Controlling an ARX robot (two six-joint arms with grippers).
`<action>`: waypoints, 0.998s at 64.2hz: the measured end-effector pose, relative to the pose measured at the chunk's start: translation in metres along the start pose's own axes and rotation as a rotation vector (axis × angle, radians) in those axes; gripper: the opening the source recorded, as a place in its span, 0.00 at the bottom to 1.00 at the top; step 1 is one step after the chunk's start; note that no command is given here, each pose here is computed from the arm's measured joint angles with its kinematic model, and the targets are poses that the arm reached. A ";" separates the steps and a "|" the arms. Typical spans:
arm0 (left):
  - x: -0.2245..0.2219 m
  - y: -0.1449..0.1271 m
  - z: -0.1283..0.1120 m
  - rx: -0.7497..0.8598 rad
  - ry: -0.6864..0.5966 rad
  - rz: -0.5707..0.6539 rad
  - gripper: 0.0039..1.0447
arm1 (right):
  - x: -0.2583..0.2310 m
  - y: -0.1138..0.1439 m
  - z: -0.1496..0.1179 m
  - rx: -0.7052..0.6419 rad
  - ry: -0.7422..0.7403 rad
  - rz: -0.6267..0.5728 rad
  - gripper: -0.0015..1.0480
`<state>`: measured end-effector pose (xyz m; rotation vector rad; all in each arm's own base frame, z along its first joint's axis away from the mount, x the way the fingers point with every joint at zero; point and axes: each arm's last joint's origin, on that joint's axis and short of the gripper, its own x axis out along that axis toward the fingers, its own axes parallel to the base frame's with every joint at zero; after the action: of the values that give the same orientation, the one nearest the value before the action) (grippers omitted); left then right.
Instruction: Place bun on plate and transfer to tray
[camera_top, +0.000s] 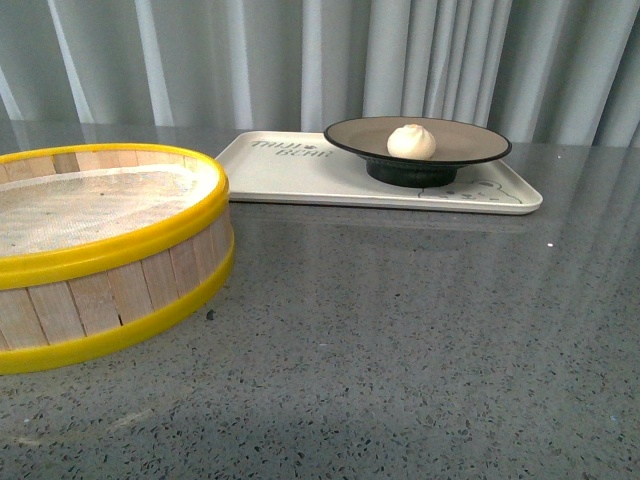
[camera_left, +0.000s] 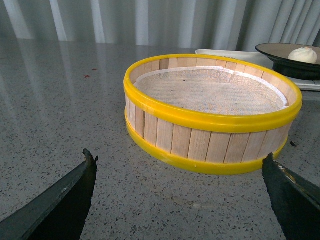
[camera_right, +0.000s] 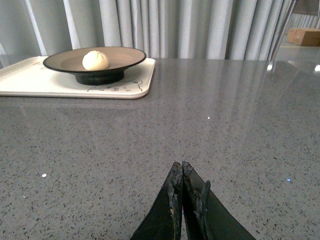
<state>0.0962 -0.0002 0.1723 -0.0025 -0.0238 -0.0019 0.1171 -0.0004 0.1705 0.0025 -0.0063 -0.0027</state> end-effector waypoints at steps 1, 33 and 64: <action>0.000 0.000 0.000 0.000 0.000 0.000 0.94 | 0.000 0.000 -0.001 0.000 0.002 0.000 0.02; 0.000 0.000 0.000 0.000 0.000 0.000 0.94 | -0.010 0.000 -0.003 0.000 0.000 0.000 0.02; 0.000 0.000 0.000 0.000 0.000 0.000 0.94 | -0.020 0.000 -0.005 -0.001 0.003 0.001 0.05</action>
<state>0.0962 -0.0002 0.1723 -0.0025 -0.0238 -0.0019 0.0976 -0.0003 0.1653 0.0013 -0.0029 -0.0019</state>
